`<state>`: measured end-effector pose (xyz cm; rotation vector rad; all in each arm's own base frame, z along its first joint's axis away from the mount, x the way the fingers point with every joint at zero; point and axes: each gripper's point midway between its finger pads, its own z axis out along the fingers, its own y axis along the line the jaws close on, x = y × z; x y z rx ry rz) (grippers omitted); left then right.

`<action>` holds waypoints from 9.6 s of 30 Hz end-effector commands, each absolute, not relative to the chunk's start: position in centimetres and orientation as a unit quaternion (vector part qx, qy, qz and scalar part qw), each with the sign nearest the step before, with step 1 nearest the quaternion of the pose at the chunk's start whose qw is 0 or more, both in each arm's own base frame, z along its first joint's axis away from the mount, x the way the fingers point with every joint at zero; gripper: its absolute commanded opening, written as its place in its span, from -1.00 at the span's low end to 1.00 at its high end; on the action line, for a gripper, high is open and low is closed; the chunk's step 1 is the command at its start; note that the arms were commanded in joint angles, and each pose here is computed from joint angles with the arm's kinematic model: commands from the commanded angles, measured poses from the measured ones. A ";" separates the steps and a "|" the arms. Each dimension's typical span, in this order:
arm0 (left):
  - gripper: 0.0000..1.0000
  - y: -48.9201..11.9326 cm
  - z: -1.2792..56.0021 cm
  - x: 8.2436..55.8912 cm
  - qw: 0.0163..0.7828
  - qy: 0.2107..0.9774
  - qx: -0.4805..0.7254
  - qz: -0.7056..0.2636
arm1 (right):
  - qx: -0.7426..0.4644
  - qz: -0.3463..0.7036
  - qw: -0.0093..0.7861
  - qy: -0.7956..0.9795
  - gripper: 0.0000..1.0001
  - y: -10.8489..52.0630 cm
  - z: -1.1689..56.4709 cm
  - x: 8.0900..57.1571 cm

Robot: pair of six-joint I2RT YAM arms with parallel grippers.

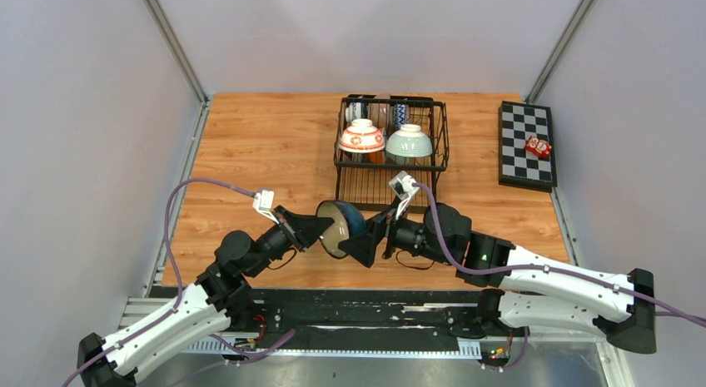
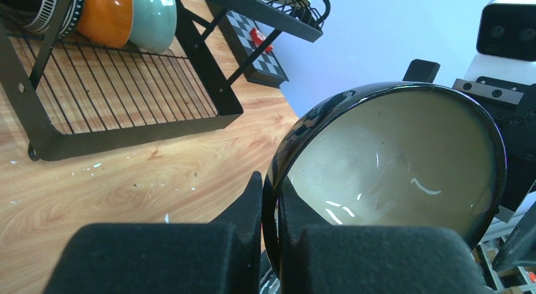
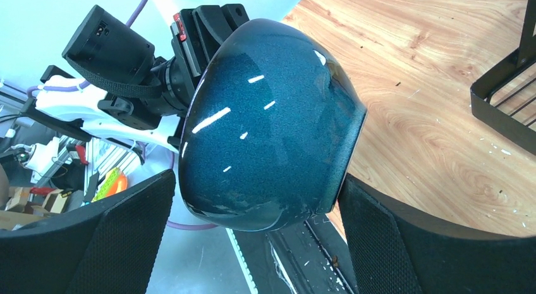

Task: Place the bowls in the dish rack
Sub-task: Turn the bowl upside down on the dish rack, then move the dish rack to the center of the board.

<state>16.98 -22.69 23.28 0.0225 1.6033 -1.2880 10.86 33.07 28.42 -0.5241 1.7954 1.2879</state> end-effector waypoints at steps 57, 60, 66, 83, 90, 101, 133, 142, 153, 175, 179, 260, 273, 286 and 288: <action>0.21 -23.6 22.9 17.1 0.490 0.701 0.027 -0.517 | -0.201 0.503 0.498 0.677 -0.95 33.0 33.8 11.8; 0.38 -23.3 22.9 17.3 0.493 0.704 0.023 -0.511 | -0.202 0.494 0.502 0.680 -0.95 32.7 33.7 12.0; 0.64 -22.6 22.8 17.6 0.500 0.715 0.018 -0.489 | -0.205 0.466 0.516 0.689 -0.95 32.1 33.1 12.7; 0.88 -19.2 22.2 18.7 0.525 0.758 0.002 -0.387 | -0.224 0.338 0.577 0.709 -0.95 30.5 30.4 16.2; 0.88 -18.1 22.6 18.4 0.532 0.763 0.005 -0.366 | -0.273 0.264 0.581 0.720 -0.95 30.4 29.0 17.4; 0.89 -15.6 24.0 17.7 0.554 0.767 0.022 -0.324 | -0.379 0.113 0.577 0.714 -0.95 29.9 26.2 19.8; 0.90 -11.3 26.4 15.4 0.579 0.772 0.109 -0.240 | -0.600 -0.263 0.454 0.603 -0.95 31.6 18.5 27.0; 0.95 -10.7 26.7 15.1 0.597 0.756 0.103 -0.248 | -0.625 -0.267 0.406 0.611 -0.95 31.3 16.5 27.6; 0.95 -10.7 26.6 15.1 0.598 0.754 0.103 -0.250 | -0.619 -0.267 0.377 0.636 -0.95 29.1 14.7 28.1; 0.97 -10.6 26.7 15.1 0.601 0.753 0.102 -0.249 | -0.620 -0.264 0.335 0.658 -0.69 27.6 11.7 28.7; 0.97 -10.6 26.7 15.0 0.601 0.752 0.103 -0.249 | -0.622 -0.263 0.331 0.659 -0.44 27.5 11.5 28.7; 0.98 -10.4 25.6 15.8 0.586 0.774 0.083 -0.226 | -0.513 0.033 0.445 0.733 0.80 27.1 18.2 19.7; 0.98 -10.9 24.4 16.9 0.562 0.799 0.071 -0.202 | -0.344 0.099 0.492 0.794 0.78 24.0 20.4 19.2; 1.00 -13.1 24.3 19.0 0.548 0.810 0.044 -0.203 | -0.185 0.055 0.535 0.822 0.85 16.8 24.1 19.7; 1.00 -14.0 25.1 19.7 0.550 0.808 0.049 -0.206 | -0.178 0.055 0.552 0.813 0.87 16.0 25.5 19.8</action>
